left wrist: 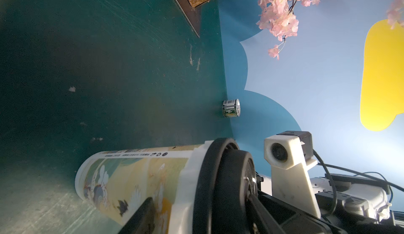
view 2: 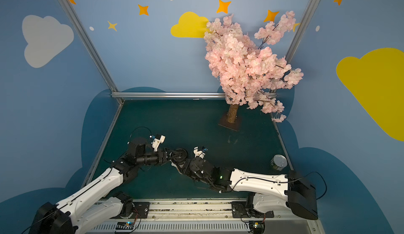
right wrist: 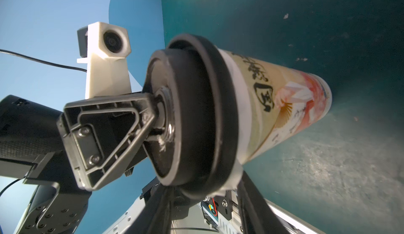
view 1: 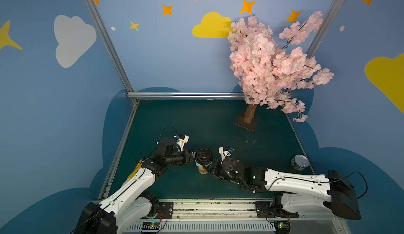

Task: Put the leak-proof paper on the milk tea cups
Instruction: Secure the cup lid on the cup.

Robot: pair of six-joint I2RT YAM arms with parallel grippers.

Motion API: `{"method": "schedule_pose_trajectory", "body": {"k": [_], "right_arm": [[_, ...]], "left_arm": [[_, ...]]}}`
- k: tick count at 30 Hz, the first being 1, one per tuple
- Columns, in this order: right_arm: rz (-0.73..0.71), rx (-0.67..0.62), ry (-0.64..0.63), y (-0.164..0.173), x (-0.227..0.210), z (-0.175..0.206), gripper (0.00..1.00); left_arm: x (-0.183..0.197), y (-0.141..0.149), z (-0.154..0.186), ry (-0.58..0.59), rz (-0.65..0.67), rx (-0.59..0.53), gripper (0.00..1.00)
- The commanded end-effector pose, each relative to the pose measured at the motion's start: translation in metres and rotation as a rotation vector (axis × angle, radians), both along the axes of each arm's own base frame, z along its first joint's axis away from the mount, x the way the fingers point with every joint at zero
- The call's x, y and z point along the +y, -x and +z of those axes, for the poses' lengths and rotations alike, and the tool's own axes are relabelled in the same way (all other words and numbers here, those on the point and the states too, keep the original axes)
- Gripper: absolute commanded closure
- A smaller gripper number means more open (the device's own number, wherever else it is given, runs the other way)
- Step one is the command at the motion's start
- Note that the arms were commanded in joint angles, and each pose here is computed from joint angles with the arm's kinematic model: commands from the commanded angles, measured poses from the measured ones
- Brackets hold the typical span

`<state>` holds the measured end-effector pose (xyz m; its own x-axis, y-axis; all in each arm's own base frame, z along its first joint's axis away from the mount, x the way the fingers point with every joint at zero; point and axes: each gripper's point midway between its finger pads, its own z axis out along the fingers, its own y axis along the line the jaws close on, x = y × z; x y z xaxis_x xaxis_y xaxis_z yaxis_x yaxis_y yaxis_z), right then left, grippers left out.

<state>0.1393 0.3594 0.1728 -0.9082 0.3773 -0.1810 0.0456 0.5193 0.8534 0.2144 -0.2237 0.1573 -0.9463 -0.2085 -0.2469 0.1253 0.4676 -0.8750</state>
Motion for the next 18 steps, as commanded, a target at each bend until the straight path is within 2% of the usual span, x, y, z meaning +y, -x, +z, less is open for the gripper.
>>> {"method": "schedule_pose_trajectory", "body": {"k": [1,11,18], "right_arm": [[-0.117,0.036,0.104,-0.014,-0.018,-0.031,0.59],[-0.220,0.200,0.353,-0.004,-0.056,-0.097,0.68],[-0.271,0.260,0.475,0.003,-0.080,-0.120,0.71]], "left_arm": [[0.032,0.046,-0.094,-0.245,0.042,0.339,0.38],[0.032,0.047,-0.096,-0.247,0.041,0.345,0.38],[0.032,0.047,-0.097,-0.249,0.040,0.347,0.38]]}}
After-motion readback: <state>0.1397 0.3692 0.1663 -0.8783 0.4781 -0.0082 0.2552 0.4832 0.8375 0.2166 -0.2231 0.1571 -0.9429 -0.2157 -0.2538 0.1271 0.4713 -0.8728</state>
